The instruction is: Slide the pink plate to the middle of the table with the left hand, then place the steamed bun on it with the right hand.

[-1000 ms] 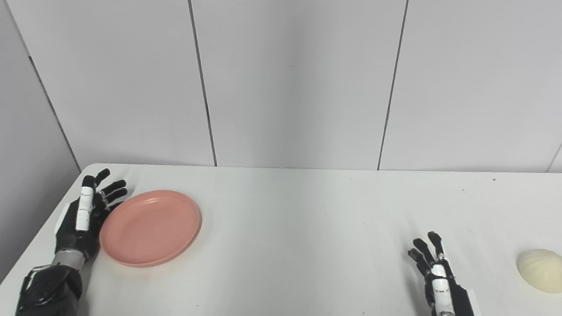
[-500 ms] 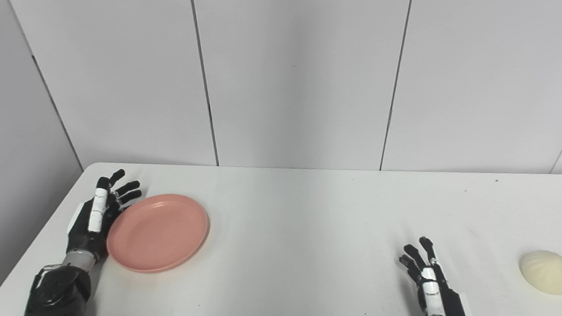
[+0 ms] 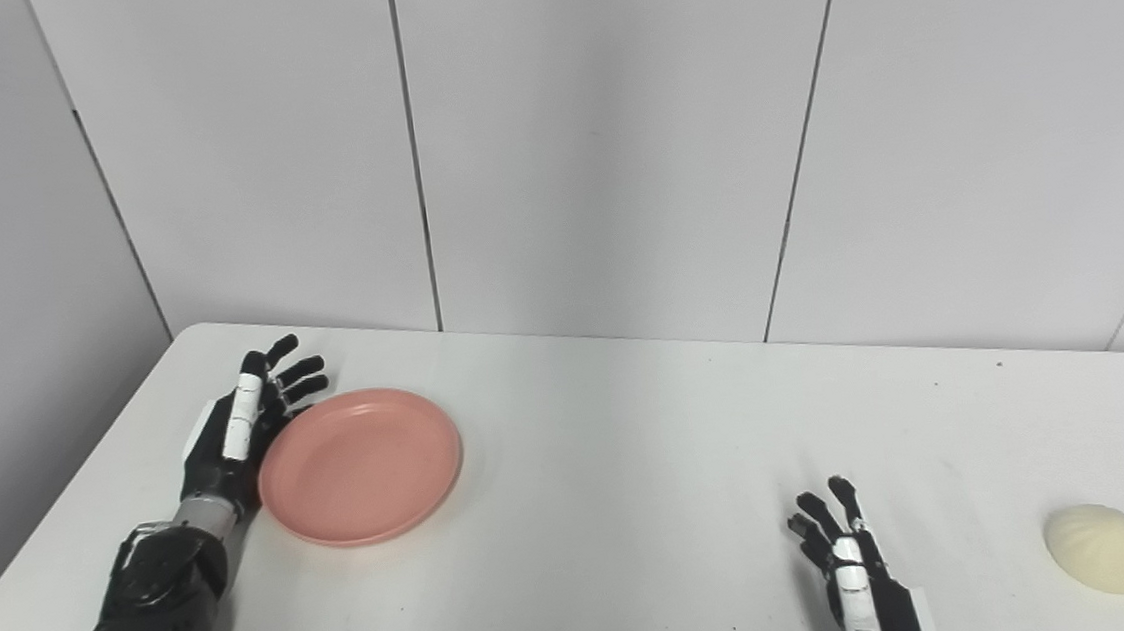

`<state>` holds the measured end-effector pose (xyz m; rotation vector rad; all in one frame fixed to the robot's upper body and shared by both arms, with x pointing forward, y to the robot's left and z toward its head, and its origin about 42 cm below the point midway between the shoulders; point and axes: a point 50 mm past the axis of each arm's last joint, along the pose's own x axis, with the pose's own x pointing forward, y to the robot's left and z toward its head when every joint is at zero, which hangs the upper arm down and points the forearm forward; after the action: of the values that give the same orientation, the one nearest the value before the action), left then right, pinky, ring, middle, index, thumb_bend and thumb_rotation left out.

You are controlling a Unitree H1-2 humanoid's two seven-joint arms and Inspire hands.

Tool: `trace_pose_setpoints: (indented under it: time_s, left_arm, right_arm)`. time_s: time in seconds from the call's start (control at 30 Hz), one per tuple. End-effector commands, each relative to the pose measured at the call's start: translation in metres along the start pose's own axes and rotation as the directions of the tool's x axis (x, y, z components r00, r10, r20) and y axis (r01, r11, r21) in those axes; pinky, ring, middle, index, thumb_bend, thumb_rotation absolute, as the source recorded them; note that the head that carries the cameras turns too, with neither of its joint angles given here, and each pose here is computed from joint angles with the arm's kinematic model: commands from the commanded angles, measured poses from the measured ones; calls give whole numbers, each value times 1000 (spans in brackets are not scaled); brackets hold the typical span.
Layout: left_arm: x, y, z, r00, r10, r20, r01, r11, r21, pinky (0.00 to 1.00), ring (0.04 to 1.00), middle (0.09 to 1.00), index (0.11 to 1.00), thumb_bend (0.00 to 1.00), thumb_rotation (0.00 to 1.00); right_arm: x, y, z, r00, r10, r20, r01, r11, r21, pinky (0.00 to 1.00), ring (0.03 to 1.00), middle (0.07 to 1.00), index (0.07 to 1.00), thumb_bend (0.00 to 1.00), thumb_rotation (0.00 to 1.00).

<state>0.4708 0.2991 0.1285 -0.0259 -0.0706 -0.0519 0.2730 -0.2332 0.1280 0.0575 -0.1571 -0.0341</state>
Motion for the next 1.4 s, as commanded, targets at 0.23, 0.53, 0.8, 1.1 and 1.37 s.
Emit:
trace_pose_setpoints:
  time_s: [0.23, 0.53, 0.8, 1.1, 1.37]
  left_arm:
    - [-1, -78, -25, 975, -202, -91, 201, 979, -22, 698, 807, 806, 879, 1000, 907]
    - [0, -111, -30, 969, -231, -87, 224, 971, -81, 676, 793, 806, 878, 1000, 885]
    - [-4, -144, -35, 960, -252, -119, 234, 961, -147, 695, 799, 783, 880, 1000, 900]
    - [-6, -161, -37, 955, -260, -143, 235, 957, -173, 701, 809, 813, 881, 1000, 907]
    - [-10, -169, -34, 951, -277, -139, 249, 950, -189, 735, 831, 834, 902, 998, 918]
  right_arm:
    - [-4, 7, 5, 1000, 0, -3, 0, 1000, 4, 909, 855, 876, 949, 797, 978]
    - [-3, 12, 8, 1000, 3, -4, -3, 1000, 9, 901, 847, 866, 953, 783, 971]
    - [-3, 19, 11, 1000, 0, -10, 0, 1000, 14, 899, 847, 870, 953, 790, 962]
    - [-1, 33, 13, 1000, 2, -14, -2, 1000, 6, 880, 842, 867, 951, 783, 962]
    - [0, 47, 14, 1000, -5, -13, 5, 1000, 10, 877, 831, 858, 939, 790, 957]
